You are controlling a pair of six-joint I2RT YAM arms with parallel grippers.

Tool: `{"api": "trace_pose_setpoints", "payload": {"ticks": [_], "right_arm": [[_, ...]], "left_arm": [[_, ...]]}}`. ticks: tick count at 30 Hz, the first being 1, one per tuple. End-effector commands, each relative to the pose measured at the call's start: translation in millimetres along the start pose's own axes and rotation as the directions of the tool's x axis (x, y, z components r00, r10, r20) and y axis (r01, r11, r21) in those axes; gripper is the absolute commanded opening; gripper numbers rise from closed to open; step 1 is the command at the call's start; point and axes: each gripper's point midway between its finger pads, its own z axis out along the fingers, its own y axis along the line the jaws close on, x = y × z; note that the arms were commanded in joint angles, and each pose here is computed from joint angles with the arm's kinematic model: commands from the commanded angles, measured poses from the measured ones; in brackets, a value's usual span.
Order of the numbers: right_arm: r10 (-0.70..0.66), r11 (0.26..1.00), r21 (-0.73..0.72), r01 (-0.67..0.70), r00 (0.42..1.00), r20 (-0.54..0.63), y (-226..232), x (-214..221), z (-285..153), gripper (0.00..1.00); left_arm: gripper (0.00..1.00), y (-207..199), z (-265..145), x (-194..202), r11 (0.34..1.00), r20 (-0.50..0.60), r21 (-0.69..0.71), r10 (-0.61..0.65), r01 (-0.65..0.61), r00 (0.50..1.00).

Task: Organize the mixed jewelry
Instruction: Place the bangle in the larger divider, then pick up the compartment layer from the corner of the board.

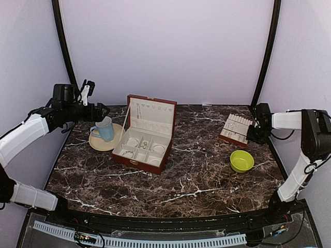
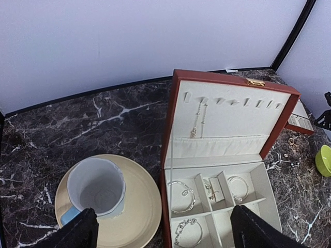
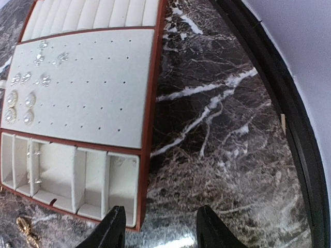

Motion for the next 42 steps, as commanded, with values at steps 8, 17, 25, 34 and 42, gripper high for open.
{"api": "trace_pose_setpoints", "payload": {"ticks": [8, 17, 25, 34, 42], "right_arm": [[-0.061, 0.996, -0.066, 0.062, 0.998, 0.019, 24.7, -29.2, 30.3, 0.37], [-0.034, 0.998, -0.049, 0.033, 0.999, -0.008, 17.4, -15.2, 31.7, 0.28], [-0.033, 0.999, -0.017, 0.033, 0.999, -0.018, 8.5, -6.0, 30.1, 0.21], [-0.029, 0.999, -0.023, 0.029, 0.999, -0.019, 9.0, -3.9, 30.2, 0.08], [-0.040, 0.999, -0.033, 0.040, 0.999, 0.006, 11.5, -12.9, 22.1, 0.00]], "left_arm": [[0.92, 14.3, 18.5, 15.7, 0.999, -0.064, -0.041, 0.018, -0.021, 0.998], [0.91, 14.8, 22.0, 18.1, 0.999, -0.078, -0.036, 0.021, -0.024, 0.997], [0.91, 14.2, 22.2, 18.0, 0.999, -0.078, -0.032, 0.022, -0.024, 0.997], [0.91, 13.0, 21.6, 17.7, 0.999, -0.075, -0.026, 0.022, -0.024, 0.997], [0.91, 11.9, 18.2, 15.6, 0.999, -0.065, -0.024, 0.023, -0.025, 0.998]]}}
